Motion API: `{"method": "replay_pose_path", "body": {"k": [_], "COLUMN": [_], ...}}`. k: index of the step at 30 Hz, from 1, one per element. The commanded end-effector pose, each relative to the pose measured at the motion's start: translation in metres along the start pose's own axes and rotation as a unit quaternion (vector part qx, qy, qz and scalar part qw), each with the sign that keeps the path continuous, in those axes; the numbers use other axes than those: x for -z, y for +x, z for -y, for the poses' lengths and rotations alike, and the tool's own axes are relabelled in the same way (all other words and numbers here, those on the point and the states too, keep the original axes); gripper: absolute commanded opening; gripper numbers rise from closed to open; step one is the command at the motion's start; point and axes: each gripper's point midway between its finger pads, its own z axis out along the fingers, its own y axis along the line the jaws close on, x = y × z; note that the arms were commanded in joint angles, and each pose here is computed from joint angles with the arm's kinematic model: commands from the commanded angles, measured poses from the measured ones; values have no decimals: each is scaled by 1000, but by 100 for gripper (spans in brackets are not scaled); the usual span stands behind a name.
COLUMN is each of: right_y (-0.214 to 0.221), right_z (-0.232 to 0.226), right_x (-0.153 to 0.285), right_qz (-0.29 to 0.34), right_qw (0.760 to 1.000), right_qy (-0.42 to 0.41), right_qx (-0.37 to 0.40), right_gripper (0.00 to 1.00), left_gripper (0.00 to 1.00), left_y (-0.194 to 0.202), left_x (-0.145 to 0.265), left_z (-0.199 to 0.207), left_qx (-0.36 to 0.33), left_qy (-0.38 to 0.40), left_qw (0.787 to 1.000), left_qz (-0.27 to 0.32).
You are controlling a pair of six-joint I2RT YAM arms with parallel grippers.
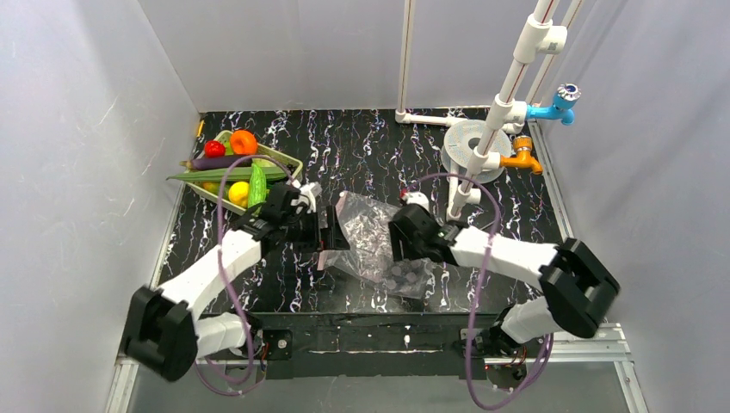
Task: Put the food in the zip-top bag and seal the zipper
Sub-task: Adjust the zipper food storage bag at the center of the board, then pick up the zipper food storage bag at the center of the board.
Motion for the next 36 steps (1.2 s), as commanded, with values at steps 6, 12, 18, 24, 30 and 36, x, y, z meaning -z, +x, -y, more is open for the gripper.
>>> {"method": "replay_pose_path", "body": {"k": [6, 12, 18, 24, 30, 36], "right_y": [-76, -63, -38, -35, -37, -29], "right_z": [-38, -60, -69, -65, -67, -60], "right_x": [21, 37, 38, 40, 47, 41], "right_qz": [43, 23, 15, 8, 20, 10], "right_qw": [999, 995, 986, 985, 982, 985], "right_qy": [-14, -99, -163, -166, -182, -167], "right_qx": [-3, -8, -33, -34, -44, -41], "right_gripper": [78, 79, 80, 80, 80, 80], "left_gripper": [98, 98, 98, 98, 98, 97], "left_y": [-68, -60, -83, -102, -94, -89], "left_x": [89, 25, -11, -36, -47, -52], "left_z": [-6, 0, -15, -21, -35, -46], "left_qx": [-70, -30, -21, 26, 1, 0], "left_qy": [-124, -43, -79, -87, -84, -104], "left_qw": [970, 994, 997, 995, 996, 993], "left_qz": [198, 95, 12, -35, -38, -48]}}
